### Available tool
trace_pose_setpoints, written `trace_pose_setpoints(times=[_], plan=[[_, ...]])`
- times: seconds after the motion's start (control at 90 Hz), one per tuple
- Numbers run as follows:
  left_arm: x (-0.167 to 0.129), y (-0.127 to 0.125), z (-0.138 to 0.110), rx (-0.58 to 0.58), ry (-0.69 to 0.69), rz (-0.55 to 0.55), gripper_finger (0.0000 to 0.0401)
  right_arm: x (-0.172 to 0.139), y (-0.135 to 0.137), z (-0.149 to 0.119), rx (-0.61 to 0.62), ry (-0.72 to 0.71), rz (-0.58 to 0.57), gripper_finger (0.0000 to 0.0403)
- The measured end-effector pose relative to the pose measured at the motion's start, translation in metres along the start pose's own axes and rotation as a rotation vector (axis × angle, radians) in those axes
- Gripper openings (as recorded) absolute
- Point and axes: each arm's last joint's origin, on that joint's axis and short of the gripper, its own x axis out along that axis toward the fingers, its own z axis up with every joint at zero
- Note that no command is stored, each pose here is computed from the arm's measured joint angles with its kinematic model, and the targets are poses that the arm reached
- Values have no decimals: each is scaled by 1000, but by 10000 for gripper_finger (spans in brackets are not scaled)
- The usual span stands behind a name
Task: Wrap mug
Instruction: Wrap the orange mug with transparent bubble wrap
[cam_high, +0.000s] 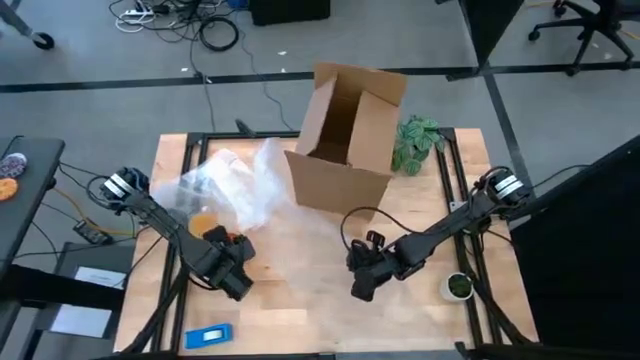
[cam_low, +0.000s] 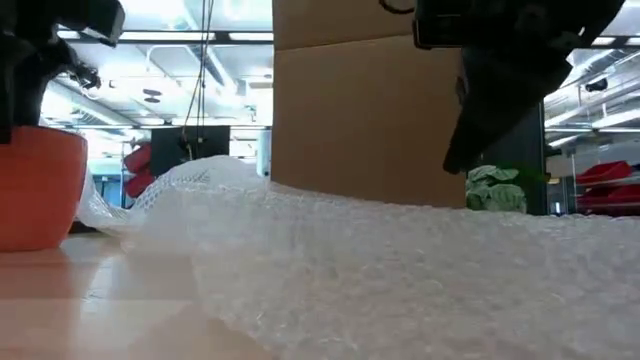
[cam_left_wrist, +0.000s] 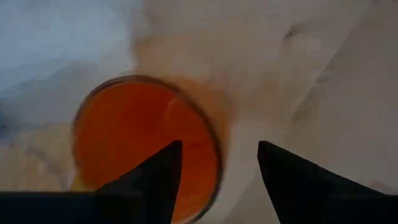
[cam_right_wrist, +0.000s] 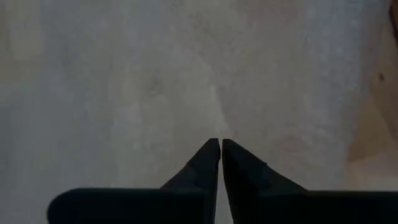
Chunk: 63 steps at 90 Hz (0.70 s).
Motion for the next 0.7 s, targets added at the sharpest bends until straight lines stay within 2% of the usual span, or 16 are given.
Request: trace_pose_setpoints(times=[0.078,0.2,0.256,0.411,0.556,0.7], plan=[[1,-2,1,39,-4,-6,128,0,2,3,4,-24,20,0],[5,-3,1,60,8,23,36,3,4,13,8,-102,83,0],[7,-4,1,70,13,27,14,11,3,19,13,-144,92,0],[7,-3,1,84,-1,62,4,62,0,30,-18,-157,134,0],[-15,-4,6,91,-34,77,2,114,0,39,-37,-76,137,0],[-46,-8,15,87,-168,35,2,141,17,62,-114,-51,305,0]])
